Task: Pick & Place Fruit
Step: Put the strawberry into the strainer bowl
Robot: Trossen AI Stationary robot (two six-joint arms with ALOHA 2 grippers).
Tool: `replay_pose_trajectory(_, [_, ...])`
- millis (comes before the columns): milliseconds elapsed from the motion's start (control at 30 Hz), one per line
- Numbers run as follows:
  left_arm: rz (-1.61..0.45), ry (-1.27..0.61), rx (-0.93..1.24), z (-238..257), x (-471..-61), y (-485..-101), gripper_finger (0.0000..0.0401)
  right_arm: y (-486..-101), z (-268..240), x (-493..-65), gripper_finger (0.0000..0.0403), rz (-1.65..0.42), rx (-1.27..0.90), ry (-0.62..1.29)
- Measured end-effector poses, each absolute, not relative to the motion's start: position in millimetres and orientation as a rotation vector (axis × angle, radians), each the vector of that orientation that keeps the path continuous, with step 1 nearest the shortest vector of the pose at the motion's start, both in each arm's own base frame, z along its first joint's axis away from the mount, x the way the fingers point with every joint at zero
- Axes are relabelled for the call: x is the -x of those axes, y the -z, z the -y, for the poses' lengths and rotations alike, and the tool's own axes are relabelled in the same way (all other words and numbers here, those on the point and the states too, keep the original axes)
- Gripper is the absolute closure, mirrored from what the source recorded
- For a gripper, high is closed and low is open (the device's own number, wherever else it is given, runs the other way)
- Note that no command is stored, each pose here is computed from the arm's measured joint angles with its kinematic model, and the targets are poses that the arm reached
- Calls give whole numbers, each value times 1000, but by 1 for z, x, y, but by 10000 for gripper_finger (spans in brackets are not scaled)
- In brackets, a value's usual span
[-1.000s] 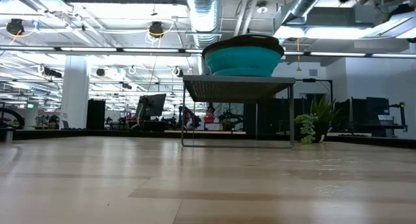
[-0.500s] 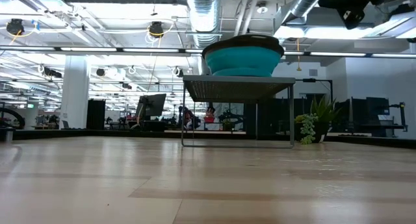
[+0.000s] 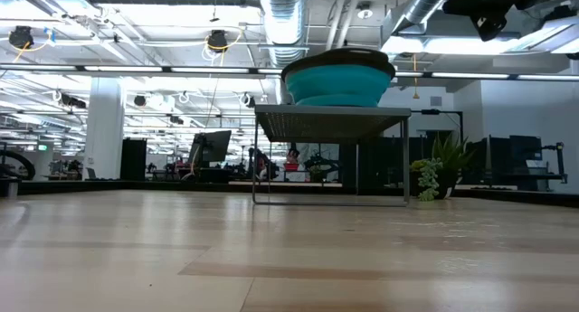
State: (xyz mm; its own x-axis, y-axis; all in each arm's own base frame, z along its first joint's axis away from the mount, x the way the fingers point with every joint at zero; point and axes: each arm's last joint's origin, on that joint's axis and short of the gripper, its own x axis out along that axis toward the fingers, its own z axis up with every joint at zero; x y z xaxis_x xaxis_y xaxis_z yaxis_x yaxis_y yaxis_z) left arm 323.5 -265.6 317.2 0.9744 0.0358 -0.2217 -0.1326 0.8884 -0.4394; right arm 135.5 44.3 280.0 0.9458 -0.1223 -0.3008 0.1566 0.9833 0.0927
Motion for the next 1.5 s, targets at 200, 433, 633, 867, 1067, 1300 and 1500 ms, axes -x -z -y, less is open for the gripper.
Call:
replay_pose_trajectory(200, [-485, -90, 544, 278, -309, -282, 400, -278, -44, -135, 403, -322, -106, 151])
replay_pose_trajectory(433, [-840, 40, 547, 296, -319, -217, 400, -275, -41, -136, 403, -345, -115, 182])
replay_pose_trajectory(633, [-1010, 118, 521, 306, -322, -180, 400, -269, -35, -137, 403, -391, -153, 243])
replay_pose_trajectory(867, [-1018, 98, 506, 304, -321, -172, 400, -261, -34, -140, 403, -465, -150, 274])
replay_pose_trajectory(1067, [-1041, 79, 486, 299, -316, -161, 400, -257, -35, -144, 403, -491, -137, 279])
replay_pose_trajectory(1300, [-1043, 68, 484, 293, -315, -151, 387, -257, -36, -144, 403, -491, -136, 277])
replay_pose_trajectory(1500, [-985, 120, 475, 289, -321, -147, 310, -257, -36, -144, 403, -492, -136, 277])
